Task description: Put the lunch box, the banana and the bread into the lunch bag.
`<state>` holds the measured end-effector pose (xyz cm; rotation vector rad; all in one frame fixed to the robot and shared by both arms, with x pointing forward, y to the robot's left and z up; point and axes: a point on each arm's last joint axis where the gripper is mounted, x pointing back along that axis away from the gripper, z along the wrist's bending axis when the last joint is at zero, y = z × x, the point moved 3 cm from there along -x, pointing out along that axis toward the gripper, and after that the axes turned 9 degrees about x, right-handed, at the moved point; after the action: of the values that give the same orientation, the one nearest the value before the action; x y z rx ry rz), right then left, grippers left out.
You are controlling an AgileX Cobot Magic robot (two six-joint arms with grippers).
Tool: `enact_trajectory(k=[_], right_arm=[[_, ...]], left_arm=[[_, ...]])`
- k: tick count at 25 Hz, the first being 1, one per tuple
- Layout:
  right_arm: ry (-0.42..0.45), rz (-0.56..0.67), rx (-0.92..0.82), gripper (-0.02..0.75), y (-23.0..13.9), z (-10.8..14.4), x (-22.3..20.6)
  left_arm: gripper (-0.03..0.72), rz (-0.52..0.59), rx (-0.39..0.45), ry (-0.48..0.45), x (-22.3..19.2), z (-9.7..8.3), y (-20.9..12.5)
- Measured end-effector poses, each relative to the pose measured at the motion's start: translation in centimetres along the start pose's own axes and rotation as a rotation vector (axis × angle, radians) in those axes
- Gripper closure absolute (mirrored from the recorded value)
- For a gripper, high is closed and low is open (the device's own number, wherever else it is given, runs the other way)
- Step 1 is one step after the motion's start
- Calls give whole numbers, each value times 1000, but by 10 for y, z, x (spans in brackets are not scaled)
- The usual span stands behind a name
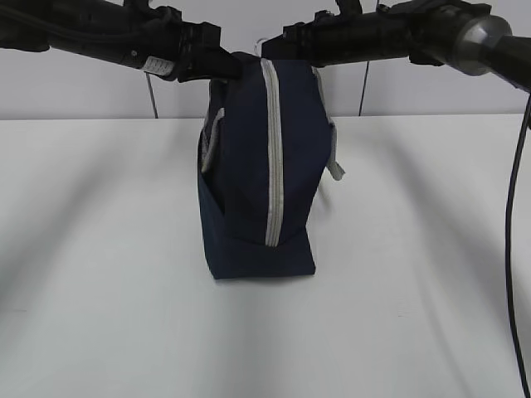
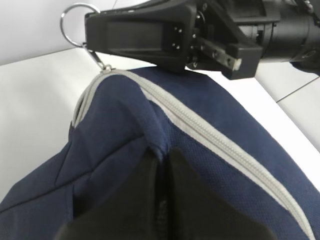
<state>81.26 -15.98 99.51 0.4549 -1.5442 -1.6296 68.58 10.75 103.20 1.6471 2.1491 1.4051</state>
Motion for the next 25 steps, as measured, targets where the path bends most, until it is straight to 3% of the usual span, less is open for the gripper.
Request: enact_trajectory(k=[25], right_arm=[[37, 32, -290, 754, -48, -14, -19]], left_arm=[[671, -2, -46, 13, 2, 4, 0]])
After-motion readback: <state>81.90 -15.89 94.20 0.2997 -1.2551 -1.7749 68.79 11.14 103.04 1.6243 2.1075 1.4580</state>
